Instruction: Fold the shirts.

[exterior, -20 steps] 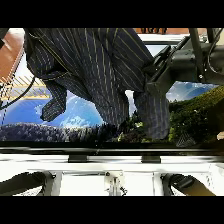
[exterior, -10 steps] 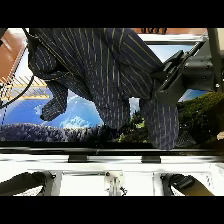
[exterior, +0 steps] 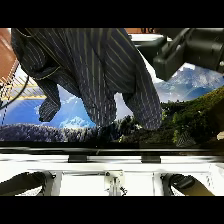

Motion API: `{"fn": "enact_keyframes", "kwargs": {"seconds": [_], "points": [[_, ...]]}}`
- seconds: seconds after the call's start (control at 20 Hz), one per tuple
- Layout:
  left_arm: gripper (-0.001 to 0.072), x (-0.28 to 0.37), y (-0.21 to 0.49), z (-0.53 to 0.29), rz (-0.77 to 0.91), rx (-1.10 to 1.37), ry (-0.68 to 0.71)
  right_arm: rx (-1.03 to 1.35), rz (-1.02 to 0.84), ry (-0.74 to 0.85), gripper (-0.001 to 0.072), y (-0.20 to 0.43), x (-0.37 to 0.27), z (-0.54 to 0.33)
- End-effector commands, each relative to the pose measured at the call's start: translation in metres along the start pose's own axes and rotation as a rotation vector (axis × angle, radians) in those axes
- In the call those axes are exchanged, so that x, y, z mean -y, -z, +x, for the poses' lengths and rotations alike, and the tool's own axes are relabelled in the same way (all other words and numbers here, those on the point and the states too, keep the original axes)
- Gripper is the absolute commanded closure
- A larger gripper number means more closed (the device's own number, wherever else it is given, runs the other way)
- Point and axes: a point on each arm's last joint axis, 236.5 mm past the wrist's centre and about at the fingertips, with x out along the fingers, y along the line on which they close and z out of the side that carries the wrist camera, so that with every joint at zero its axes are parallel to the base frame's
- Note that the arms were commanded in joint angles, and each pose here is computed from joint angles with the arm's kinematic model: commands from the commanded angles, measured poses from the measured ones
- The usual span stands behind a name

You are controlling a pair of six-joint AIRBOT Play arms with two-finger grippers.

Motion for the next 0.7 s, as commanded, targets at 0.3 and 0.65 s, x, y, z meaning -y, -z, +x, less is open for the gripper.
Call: {"fn": "enact_keyframes", "kwargs": {"seconds": [0.3, 0.65], "points": [[0.0643, 0.012, 0.007, -0.001, -0.005, -0.038, 0.024, 0.209, 0.062, -0.272, 0.0091, -0.034, -0.047, 0.053], [0.0643, 0.013, 0.004, -0.001, -0.006, -0.026, 0.027, 0.079, 0.049, -0.363, 0.0092, 0.015, -0.061, 0.099]]}}
